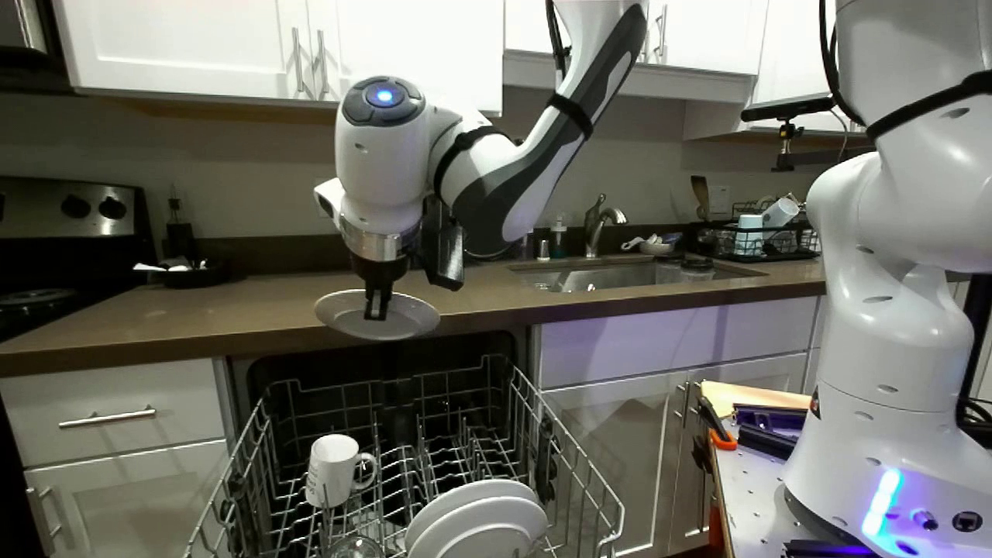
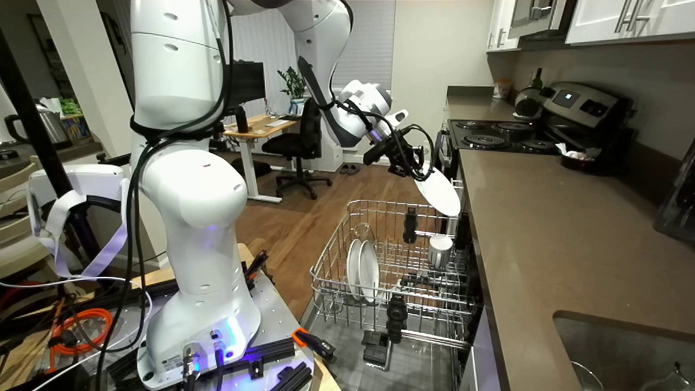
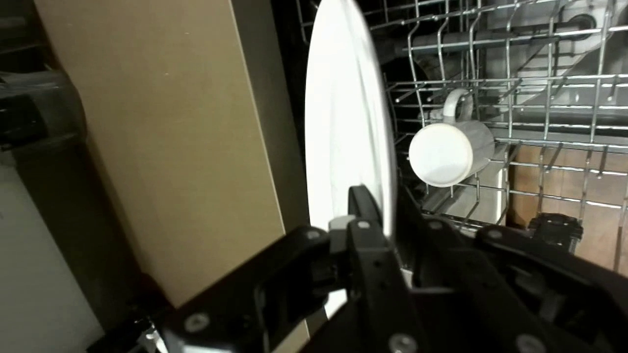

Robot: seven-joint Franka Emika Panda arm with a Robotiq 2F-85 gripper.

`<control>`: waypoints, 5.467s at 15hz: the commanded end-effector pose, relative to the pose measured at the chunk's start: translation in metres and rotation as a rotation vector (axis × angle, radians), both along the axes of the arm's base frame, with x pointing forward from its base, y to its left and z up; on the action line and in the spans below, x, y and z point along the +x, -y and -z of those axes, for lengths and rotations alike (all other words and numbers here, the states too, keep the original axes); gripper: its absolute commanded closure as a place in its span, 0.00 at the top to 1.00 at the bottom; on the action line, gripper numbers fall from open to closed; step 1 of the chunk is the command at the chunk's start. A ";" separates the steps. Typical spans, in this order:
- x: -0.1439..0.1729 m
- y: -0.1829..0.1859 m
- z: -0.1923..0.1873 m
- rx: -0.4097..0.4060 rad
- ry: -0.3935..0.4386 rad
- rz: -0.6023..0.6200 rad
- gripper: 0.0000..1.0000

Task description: Remove the plate from the dishwasher and put it on the counter top

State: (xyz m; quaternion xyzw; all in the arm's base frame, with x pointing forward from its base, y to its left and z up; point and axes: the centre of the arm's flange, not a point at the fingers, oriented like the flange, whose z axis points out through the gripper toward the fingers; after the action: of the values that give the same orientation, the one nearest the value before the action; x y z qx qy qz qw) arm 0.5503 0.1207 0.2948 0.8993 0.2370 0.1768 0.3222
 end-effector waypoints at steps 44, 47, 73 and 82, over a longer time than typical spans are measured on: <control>0.127 0.118 0.049 -0.169 0.107 0.316 0.09; 0.129 0.116 0.053 -0.163 0.101 0.319 0.10; 0.119 0.087 0.061 0.003 0.010 0.294 0.76; 0.120 0.102 0.065 -0.016 0.006 0.323 0.88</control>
State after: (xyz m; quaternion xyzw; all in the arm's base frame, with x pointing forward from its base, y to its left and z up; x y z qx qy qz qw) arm 0.6717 0.0253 0.2265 0.9242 0.0815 0.1273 0.3507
